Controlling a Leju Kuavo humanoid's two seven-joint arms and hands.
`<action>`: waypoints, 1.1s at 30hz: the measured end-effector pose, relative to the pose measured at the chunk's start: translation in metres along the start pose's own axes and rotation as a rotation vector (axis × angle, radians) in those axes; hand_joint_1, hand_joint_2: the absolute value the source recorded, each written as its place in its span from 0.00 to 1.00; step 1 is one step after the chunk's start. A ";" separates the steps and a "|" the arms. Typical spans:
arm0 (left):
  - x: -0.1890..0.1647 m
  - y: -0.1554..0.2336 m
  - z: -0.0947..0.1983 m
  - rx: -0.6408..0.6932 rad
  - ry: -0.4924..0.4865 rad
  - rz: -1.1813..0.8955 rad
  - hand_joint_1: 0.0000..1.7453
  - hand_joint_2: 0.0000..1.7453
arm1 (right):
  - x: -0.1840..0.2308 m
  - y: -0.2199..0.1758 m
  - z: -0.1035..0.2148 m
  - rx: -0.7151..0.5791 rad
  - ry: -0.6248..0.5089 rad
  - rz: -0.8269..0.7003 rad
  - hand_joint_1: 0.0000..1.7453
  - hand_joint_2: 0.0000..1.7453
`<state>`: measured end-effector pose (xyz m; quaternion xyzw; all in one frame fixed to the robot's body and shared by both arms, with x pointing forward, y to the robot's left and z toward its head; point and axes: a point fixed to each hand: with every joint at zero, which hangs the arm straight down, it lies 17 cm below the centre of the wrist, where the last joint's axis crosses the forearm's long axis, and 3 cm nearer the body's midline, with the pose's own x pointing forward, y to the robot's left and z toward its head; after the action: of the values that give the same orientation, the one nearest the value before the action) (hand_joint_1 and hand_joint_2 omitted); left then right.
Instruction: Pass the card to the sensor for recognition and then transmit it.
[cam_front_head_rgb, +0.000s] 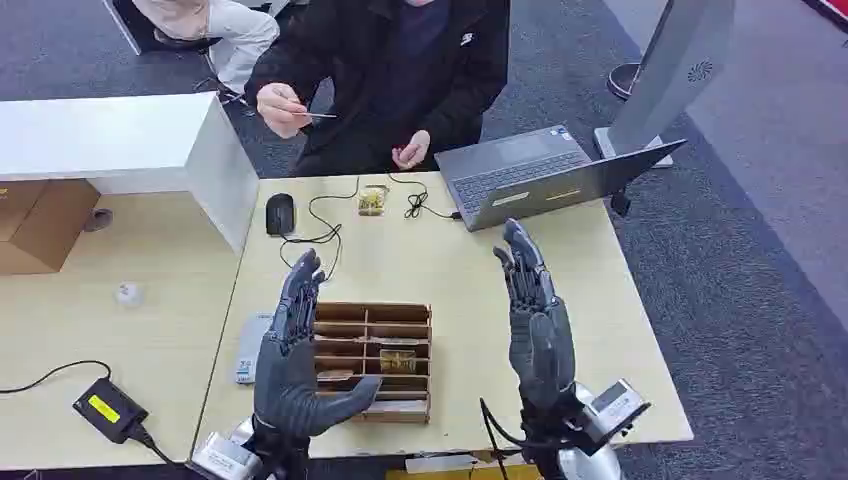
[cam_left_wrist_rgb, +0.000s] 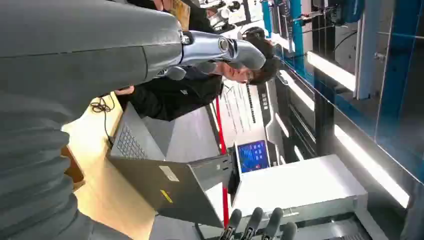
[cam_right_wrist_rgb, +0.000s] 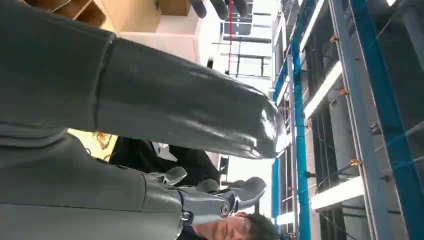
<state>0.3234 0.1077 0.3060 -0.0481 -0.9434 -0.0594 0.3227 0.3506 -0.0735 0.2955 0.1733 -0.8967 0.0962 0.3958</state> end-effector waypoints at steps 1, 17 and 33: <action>0.000 0.000 0.000 -0.001 0.000 0.001 0.00 1.00 | 0.000 0.000 0.000 0.000 0.000 0.000 0.00 0.00; -0.001 0.030 -0.016 0.016 -0.109 -0.554 0.00 1.00 | 0.001 0.002 -0.001 0.011 -0.002 -0.002 0.00 0.00; -0.086 0.095 -0.037 -0.118 -0.053 -1.254 0.00 1.00 | 0.003 0.008 -0.010 0.060 -0.014 -0.031 0.00 0.00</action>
<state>0.4251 0.1915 0.2898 0.4948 -0.7951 -0.2879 0.2001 0.3523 -0.0643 0.3042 0.1996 -0.8934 0.1156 0.3856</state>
